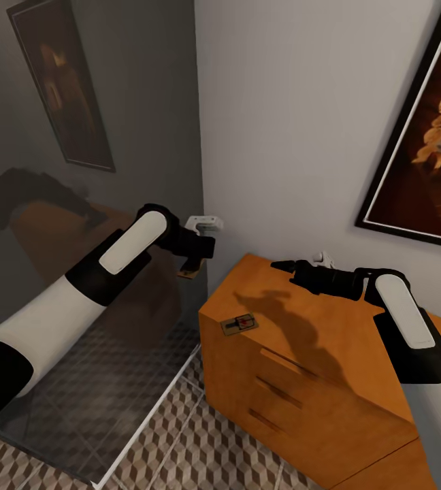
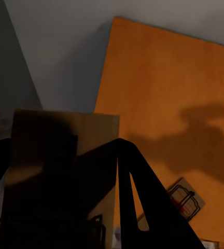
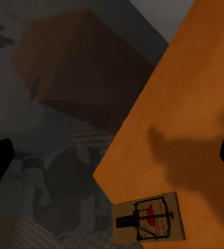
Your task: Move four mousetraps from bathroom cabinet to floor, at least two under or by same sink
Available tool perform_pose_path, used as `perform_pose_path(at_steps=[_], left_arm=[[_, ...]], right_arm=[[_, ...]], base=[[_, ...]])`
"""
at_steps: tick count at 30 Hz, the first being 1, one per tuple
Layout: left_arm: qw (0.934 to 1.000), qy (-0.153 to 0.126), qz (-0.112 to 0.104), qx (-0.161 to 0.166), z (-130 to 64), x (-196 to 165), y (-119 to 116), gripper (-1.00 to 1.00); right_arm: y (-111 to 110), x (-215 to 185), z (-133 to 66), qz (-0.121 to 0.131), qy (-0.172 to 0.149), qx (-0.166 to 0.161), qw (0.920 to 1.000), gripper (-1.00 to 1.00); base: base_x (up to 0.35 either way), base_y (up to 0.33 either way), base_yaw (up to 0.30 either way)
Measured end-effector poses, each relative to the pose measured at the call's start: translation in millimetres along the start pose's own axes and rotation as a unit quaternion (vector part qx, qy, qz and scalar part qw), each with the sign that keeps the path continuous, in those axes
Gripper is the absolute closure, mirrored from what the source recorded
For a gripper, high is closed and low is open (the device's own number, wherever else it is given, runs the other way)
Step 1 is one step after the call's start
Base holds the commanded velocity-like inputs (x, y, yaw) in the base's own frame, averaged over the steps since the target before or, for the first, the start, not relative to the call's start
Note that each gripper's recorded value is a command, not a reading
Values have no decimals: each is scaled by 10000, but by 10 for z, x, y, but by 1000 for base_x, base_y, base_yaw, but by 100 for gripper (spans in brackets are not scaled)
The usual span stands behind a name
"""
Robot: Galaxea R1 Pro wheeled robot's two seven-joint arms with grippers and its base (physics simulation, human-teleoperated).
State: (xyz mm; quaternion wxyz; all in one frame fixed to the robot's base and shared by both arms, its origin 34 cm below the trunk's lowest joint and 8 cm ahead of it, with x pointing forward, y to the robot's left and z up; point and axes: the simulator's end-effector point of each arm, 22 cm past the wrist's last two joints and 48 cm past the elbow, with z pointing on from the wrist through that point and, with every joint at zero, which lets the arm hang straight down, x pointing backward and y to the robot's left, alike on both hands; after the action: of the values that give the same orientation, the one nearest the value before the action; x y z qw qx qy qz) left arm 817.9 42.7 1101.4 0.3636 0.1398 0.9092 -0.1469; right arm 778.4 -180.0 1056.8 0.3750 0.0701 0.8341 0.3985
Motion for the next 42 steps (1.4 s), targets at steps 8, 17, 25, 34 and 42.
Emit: perform_pose_path(at_steps=[8, 17, 25, 34, 42], left_arm=[[10000, 64, -3, -2, -40, -6, -27, 100], [9999, 100, 6, 33, -104, -42, -101, 100], [9998, 105, 48, 151, -168, -100, -286, 100], [9990, 238, -16, 378, -131, 68, -448, 100], [9951, 463, -38, 867, -127, 329, -810, 100]], right_arm=[[75, -52, -50, 0, 4, 5, 10000, -100], [117, -126, -133, -23, -3, 58, 10000, -100], [178, -179, -190, -22, -14, 70, 10000, -100], [28, -103, -124, 23, 42, 226, 9997, -100], [-343, 151, -161, 379, 331, 533, 9973, -100]], base=[[0, 0, 5], [0, 0, 103], [0, 0, 47], [0, 0, 1], [0, 0, 0]])
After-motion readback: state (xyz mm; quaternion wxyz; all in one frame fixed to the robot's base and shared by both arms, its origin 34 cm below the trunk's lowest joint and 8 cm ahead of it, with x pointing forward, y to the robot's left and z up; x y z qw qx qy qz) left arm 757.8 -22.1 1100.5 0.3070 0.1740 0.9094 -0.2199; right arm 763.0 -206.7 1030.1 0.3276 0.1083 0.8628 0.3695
